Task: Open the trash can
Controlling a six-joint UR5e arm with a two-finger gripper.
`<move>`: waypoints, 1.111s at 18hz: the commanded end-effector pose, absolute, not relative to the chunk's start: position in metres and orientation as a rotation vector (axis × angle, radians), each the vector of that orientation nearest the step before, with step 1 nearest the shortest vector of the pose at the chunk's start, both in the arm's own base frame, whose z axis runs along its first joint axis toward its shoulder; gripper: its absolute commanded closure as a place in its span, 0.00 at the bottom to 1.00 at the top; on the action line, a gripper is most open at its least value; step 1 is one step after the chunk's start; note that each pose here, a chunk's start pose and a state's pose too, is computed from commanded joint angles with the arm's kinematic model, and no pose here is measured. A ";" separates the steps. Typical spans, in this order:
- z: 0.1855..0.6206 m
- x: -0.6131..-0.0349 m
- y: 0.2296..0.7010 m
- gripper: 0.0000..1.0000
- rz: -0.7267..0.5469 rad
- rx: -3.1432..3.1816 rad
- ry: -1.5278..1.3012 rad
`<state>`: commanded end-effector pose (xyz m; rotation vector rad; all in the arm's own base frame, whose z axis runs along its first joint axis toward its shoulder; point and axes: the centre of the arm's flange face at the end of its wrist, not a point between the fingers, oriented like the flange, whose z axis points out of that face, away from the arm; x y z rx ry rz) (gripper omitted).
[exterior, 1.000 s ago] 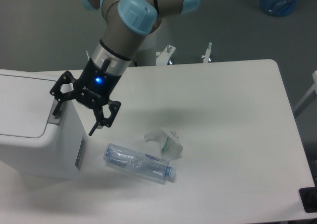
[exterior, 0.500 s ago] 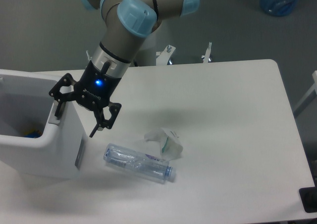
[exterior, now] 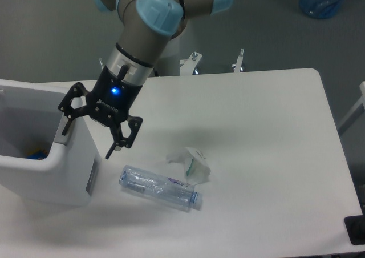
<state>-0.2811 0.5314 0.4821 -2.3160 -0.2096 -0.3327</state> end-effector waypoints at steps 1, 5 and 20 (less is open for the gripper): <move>0.482 -0.294 0.524 0.00 -0.313 -2.312 -0.220; 0.476 -0.348 0.492 0.00 -0.214 -2.306 -0.220; 0.378 -0.457 0.410 0.00 0.213 -2.720 -0.092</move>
